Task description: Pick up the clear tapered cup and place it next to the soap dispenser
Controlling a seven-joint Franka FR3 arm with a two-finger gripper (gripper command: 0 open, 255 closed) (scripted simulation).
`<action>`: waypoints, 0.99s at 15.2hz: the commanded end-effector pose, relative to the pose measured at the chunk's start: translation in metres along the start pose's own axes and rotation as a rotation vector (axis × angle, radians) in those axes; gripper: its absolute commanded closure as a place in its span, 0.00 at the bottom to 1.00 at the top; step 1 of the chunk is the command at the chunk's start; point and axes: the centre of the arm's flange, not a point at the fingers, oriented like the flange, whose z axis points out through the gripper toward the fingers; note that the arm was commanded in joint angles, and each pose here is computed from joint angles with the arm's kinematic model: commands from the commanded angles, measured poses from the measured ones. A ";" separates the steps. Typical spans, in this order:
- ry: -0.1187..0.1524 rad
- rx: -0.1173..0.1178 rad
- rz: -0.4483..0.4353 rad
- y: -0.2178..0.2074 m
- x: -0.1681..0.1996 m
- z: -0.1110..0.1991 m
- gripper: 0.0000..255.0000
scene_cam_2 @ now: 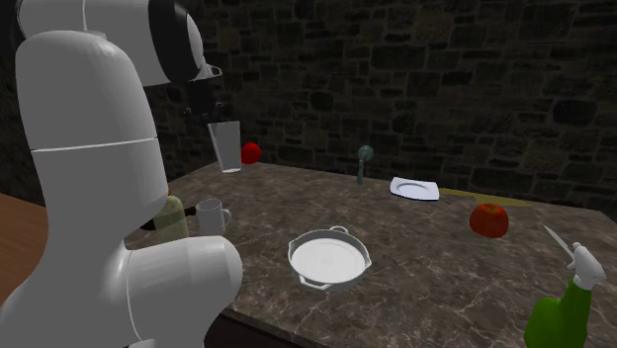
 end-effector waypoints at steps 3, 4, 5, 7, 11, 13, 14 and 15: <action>0.001 0.000 0.000 -0.004 0.002 0.021 1.00; 0.001 0.000 0.000 -0.005 0.002 0.026 1.00; 0.001 0.000 0.000 -0.006 0.002 0.032 1.00; 0.001 0.000 0.000 -0.007 0.003 0.042 1.00; 0.001 0.000 0.000 -0.010 0.004 0.063 1.00; 0.001 0.000 0.000 -0.012 0.005 0.073 1.00; 0.001 0.000 0.000 -0.013 0.005 0.079 1.00; 0.001 0.000 0.000 -0.013 0.005 0.084 1.00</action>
